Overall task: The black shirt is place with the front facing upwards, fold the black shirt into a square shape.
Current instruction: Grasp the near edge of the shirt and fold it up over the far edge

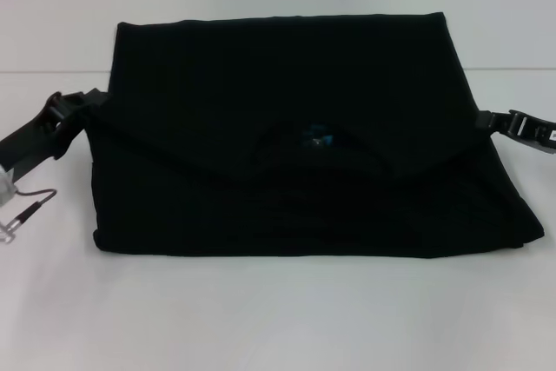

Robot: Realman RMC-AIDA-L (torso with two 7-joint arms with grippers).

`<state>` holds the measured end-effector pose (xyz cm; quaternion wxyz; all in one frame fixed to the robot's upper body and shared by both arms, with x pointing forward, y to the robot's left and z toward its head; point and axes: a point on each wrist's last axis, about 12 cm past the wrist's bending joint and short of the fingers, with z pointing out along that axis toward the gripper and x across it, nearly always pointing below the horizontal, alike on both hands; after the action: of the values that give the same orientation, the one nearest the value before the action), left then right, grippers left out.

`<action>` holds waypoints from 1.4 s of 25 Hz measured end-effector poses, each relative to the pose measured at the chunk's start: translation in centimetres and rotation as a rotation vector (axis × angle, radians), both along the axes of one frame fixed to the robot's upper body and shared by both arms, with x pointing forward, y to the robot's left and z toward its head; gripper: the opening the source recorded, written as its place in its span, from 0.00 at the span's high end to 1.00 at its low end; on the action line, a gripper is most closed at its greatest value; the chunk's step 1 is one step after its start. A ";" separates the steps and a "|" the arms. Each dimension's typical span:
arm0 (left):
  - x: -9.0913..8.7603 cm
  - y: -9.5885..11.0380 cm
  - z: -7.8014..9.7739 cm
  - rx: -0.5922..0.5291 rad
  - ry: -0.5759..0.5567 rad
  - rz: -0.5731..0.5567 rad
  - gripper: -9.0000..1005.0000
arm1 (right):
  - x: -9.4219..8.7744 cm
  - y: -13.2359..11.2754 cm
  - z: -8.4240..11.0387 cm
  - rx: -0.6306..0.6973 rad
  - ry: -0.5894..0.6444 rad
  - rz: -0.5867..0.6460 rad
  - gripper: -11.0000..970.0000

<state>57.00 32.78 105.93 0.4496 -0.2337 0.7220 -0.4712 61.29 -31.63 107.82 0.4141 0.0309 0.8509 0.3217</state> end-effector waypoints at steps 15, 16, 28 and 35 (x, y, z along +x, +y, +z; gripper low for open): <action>2.1 -2.2 -0.5 0.123 0.028 0.006 0.95 | 1.5 1.2 0.0 -0.098 -0.010 -0.016 0.92; 2.2 -2.3 -0.6 0.128 0.028 0.006 0.95 | 1.5 1.2 0.0 -0.100 -0.011 -0.017 0.92; 2.5 -2.6 -1.1 0.170 0.061 0.026 0.95 | 1.7 1.7 -0.6 -0.155 -0.007 -0.034 0.92; 2.7 -2.8 -1.2 0.204 0.048 0.044 0.95 | 1.9 2.8 -0.6 -0.196 -0.009 0.019 0.92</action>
<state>59.66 29.96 104.70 0.4640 -0.2136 0.7715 -0.3793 63.19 -28.82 107.19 0.4158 -0.0191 0.8768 0.2407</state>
